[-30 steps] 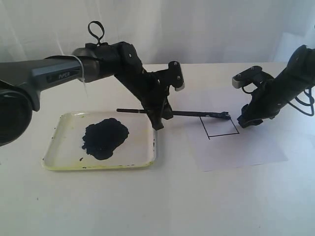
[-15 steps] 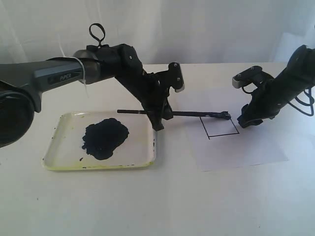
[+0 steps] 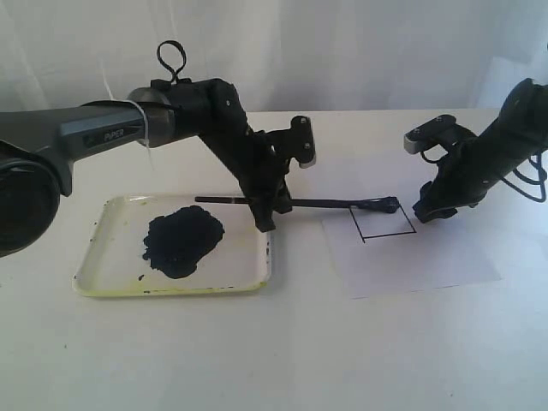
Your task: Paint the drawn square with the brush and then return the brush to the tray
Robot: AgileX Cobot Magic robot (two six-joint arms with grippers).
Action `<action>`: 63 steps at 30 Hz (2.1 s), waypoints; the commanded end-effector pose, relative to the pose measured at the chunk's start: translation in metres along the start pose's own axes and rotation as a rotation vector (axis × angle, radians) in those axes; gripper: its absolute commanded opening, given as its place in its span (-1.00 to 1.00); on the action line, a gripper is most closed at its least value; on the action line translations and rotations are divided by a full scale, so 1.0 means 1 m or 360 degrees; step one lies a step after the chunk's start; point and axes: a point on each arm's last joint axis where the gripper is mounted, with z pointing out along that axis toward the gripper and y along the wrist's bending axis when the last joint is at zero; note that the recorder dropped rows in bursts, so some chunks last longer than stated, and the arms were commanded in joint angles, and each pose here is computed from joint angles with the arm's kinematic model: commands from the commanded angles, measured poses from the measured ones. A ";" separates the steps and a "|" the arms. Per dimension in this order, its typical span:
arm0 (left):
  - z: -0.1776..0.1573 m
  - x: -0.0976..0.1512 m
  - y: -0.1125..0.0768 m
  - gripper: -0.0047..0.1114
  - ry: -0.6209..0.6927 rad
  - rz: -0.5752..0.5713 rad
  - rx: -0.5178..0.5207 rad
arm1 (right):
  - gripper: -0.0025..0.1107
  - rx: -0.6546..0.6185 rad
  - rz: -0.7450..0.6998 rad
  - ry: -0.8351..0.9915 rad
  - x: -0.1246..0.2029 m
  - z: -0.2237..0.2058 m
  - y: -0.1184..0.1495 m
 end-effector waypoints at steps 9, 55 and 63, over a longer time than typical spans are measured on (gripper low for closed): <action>-0.013 0.000 -0.001 -0.92 0.0143 -0.0009 0.0004 | -0.12 -0.0018 -0.0057 0.0070 0.007 0.008 0.001; -0.046 -0.017 -0.003 -0.92 0.0070 -0.0113 0.0019 | -0.12 -0.0017 -0.0057 0.0069 0.007 0.008 0.000; -0.019 -0.021 -0.015 -0.92 0.0118 -0.0017 0.0055 | -0.12 -0.0017 -0.0057 0.0069 0.007 0.008 0.000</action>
